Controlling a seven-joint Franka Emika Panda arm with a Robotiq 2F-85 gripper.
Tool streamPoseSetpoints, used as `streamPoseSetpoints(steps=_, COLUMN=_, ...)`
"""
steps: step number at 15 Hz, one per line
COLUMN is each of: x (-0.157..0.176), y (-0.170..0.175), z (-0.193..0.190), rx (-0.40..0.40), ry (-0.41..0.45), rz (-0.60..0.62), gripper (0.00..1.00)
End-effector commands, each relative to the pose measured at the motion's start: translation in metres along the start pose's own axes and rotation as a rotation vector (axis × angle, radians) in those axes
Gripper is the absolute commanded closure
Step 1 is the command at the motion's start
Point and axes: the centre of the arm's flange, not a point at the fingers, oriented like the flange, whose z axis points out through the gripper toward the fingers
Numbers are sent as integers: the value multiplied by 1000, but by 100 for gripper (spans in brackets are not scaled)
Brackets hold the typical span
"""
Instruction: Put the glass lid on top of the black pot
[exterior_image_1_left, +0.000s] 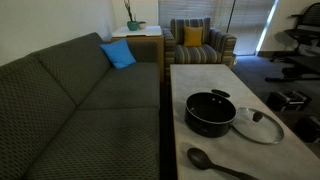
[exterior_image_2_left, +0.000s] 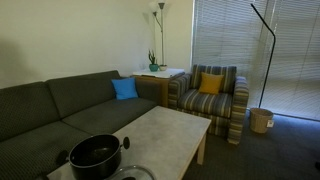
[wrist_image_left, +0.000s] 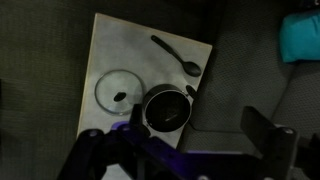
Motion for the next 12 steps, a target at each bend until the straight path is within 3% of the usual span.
streamPoseSetpoints(steps=1, x=0, y=0, z=0, rx=-1, ry=-2, rz=-1, gripper=0)
streamPoseSetpoints(steps=12, x=-1, y=-1, z=-1, rx=-2, ry=1, rz=-3, gripper=0)
